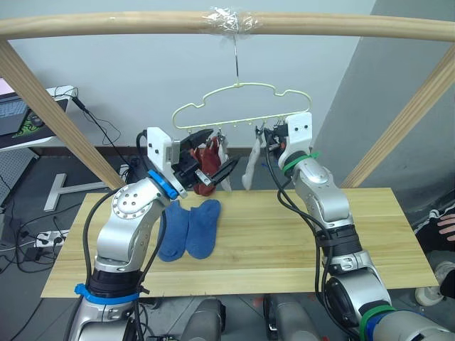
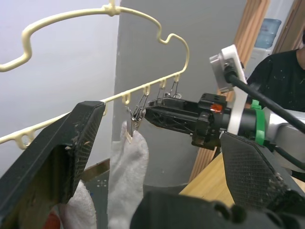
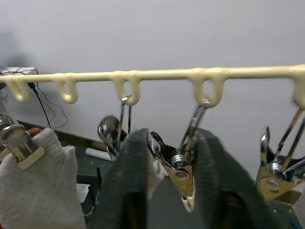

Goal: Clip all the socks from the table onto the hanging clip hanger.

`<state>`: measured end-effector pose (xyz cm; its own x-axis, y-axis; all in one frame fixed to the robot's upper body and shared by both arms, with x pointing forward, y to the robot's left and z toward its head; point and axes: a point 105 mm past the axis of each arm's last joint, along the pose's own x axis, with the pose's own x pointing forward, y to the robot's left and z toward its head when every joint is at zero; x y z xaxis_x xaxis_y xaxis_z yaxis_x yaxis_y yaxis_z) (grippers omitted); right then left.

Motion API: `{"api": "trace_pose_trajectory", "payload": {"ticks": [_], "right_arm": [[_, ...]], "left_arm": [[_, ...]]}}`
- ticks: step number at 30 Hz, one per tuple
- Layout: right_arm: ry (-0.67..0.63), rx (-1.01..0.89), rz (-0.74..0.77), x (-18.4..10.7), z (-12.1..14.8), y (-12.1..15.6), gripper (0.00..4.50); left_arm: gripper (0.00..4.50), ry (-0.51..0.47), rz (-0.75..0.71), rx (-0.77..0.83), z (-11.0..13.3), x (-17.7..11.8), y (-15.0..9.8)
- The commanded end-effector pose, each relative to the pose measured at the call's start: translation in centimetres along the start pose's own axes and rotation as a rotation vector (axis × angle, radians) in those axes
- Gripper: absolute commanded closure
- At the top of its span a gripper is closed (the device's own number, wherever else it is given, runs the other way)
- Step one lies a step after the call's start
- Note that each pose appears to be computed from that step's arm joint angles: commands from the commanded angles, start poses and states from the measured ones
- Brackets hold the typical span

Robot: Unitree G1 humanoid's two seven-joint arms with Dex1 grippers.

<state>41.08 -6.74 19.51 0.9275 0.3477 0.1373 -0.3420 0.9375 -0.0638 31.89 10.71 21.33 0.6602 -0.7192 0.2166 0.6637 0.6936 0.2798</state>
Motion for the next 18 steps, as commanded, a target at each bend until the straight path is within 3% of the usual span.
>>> {"api": "trace_pose_trajectory", "payload": {"ticks": [1, 3, 11, 14, 18], "right_arm": [[-0.070, -0.016, 0.000, 0.1, 1.9, -0.1, 4.20], [-0.069, -0.018, -0.001, 0.0, 1.9, -0.2, 4.47], [-0.063, -0.027, -0.003, -0.1, 1.8, -0.5, 4.47], [-0.054, -0.043, -0.010, -0.2, 1.7, -1.1, 4.47], [-0.049, -0.052, -0.022, -0.3, 1.7, -1.7, 4.47]], "left_arm": [[0.00, -0.044, -0.021, 0.023, 1.3, 0.1, -0.7], [0.00, -0.044, -0.021, 0.022, 1.3, 0.1, -0.8], [0.00, -0.002, 0.011, -0.010, 0.1, -0.5, -0.9], [0.00, 0.224, 0.078, 0.004, -5.0, -2.1, -0.6], [0.00, 0.414, 0.275, -0.005, -10.4, -5.3, 1.5]]}}
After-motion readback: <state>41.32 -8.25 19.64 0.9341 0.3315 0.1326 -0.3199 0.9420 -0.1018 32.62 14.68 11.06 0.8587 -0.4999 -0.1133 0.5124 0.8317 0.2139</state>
